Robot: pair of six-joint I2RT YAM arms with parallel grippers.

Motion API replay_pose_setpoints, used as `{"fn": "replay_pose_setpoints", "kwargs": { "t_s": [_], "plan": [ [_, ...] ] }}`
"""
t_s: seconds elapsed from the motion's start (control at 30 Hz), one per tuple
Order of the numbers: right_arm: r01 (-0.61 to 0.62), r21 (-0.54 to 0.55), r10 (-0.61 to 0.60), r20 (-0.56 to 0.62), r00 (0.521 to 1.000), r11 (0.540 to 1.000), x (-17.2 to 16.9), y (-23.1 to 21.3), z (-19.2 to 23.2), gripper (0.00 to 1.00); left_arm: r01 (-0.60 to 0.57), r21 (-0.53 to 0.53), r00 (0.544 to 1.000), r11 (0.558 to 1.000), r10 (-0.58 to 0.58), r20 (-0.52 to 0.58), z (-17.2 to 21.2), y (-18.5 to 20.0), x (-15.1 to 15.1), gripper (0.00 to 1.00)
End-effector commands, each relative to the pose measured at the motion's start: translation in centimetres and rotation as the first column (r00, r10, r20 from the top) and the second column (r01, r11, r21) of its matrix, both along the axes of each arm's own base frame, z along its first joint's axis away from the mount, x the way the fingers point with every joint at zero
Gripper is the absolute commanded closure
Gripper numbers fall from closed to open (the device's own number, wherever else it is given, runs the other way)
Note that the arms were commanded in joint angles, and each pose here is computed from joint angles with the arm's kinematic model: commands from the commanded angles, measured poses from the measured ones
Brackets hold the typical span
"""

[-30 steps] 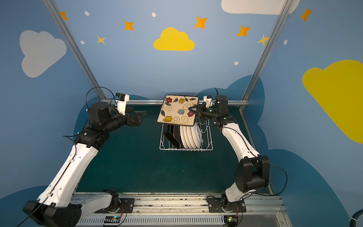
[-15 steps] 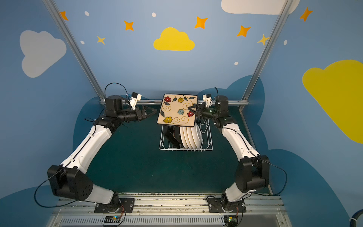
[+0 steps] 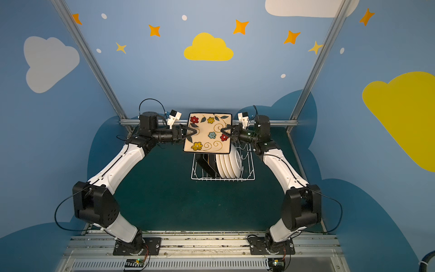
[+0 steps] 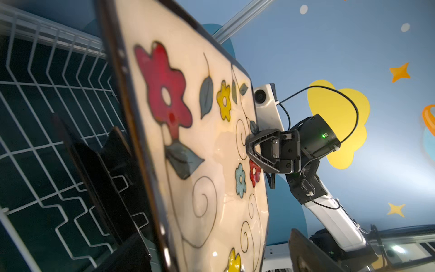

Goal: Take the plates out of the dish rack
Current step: 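Hold the flowered plate level with both grippers above the rack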

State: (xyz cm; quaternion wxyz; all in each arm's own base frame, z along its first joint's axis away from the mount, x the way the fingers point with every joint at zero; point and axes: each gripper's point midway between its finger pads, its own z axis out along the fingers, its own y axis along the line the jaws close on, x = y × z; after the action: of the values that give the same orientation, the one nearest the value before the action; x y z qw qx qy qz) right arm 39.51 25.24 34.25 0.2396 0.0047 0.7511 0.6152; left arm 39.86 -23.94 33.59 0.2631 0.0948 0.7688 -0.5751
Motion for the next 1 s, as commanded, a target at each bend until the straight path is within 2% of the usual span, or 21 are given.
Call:
{"fn": "replay_pose_setpoints", "kwargs": {
  "t_s": [0.0,0.33,0.47,0.57,0.97],
  "plan": [
    [-0.067,0.065,0.054,0.178,0.982,0.996,-1.1,0.7,4.7,1.00,0.042,-0.027,0.999,0.999,-0.041,0.030,0.9,-0.6,-0.2,0.11],
    [-0.082,0.070,0.069,0.176,0.982,0.994,-0.9,1.3,4.1,1.00,0.084,-0.038,0.996,0.996,-0.083,0.036,0.9,-1.1,-1.1,0.42],
    [-0.085,0.071,0.072,0.178,0.981,0.994,-1.0,1.6,4.0,1.00,0.091,-0.037,0.995,0.995,-0.090,0.036,0.8,-1.1,-1.3,0.48],
    [-0.094,0.077,0.079,0.177,0.981,0.993,-0.9,1.8,4.0,1.00,0.084,-0.034,0.996,0.996,-0.083,0.031,0.7,-1.0,-1.2,0.58],
    [-0.149,0.094,0.130,0.181,0.975,0.984,-1.4,2.9,3.9,1.00,0.092,-0.040,0.995,0.995,-0.091,0.031,0.6,-1.1,-1.3,0.69]
  ]
}}
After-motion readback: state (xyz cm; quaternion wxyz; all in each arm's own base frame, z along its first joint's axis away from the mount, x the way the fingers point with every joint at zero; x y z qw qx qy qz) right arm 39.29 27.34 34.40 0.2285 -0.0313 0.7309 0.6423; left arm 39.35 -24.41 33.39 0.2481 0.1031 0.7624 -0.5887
